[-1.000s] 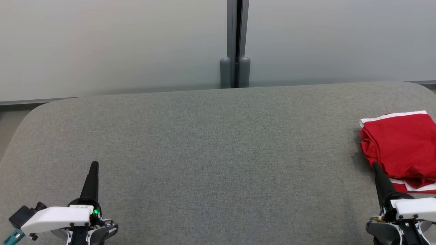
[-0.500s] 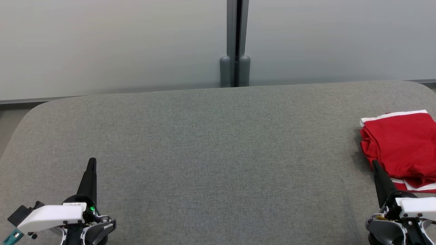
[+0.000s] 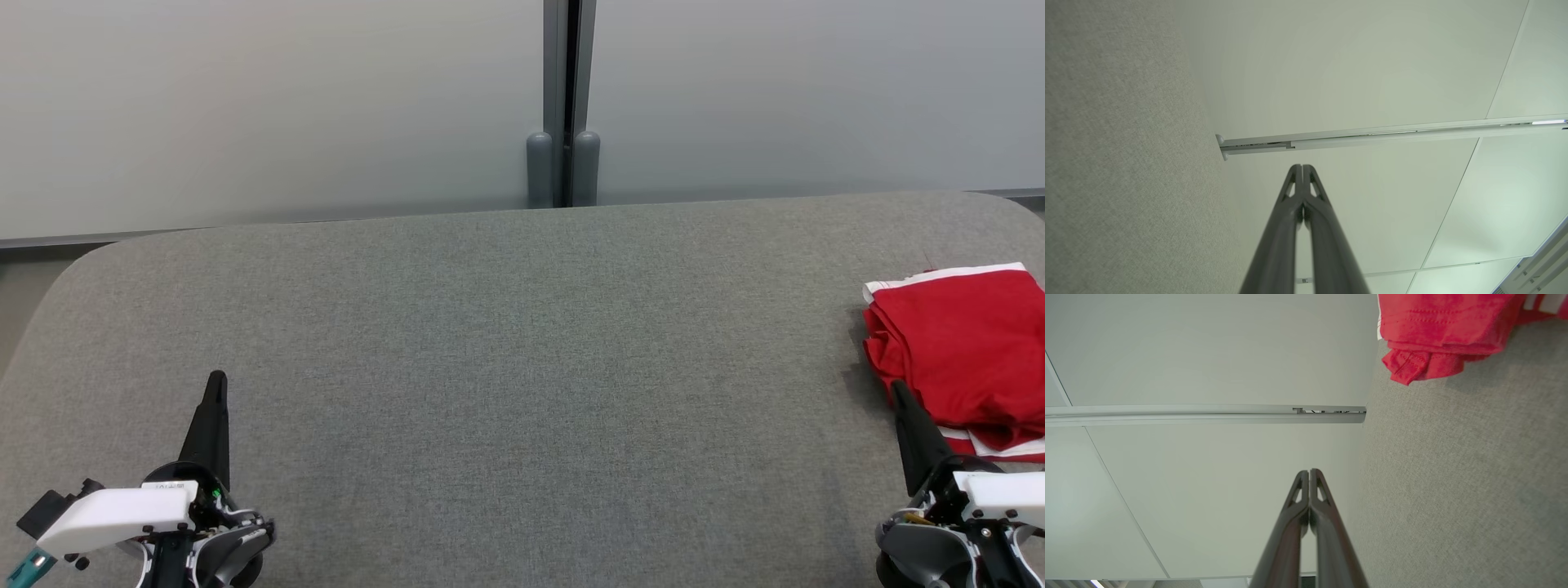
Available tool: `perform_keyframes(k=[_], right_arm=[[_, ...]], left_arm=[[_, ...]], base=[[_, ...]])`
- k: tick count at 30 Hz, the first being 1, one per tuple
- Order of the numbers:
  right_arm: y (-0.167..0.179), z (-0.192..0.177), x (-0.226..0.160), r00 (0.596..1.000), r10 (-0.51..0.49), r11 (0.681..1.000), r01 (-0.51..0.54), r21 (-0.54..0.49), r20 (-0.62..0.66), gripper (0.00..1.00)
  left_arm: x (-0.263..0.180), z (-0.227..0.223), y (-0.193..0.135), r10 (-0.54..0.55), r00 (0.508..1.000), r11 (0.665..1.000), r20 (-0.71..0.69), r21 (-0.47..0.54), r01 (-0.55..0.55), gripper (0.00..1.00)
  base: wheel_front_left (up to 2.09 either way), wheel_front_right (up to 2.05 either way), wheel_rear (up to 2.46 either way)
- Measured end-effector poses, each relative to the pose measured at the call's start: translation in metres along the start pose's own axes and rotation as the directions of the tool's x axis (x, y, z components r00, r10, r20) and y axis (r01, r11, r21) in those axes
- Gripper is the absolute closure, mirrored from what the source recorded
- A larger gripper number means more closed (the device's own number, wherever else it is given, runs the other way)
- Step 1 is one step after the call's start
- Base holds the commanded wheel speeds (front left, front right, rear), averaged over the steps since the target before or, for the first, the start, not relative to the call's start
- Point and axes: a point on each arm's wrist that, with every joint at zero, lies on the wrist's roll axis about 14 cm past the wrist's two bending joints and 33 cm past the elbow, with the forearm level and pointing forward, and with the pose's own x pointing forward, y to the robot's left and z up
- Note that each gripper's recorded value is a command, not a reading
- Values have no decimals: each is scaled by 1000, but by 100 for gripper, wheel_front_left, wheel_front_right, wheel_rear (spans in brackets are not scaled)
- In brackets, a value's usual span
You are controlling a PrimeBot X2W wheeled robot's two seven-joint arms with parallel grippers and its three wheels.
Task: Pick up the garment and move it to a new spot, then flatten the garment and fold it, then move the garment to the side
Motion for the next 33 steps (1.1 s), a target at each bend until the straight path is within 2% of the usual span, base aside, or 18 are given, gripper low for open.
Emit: perform_keyframes(k=[33], right_arm=[[0,0,0,1000,0,1000,0,1,0,100]], left_arm=[[0,0,0,0,1000,1000,0,0,0,100]], base=[[0,0,0]])
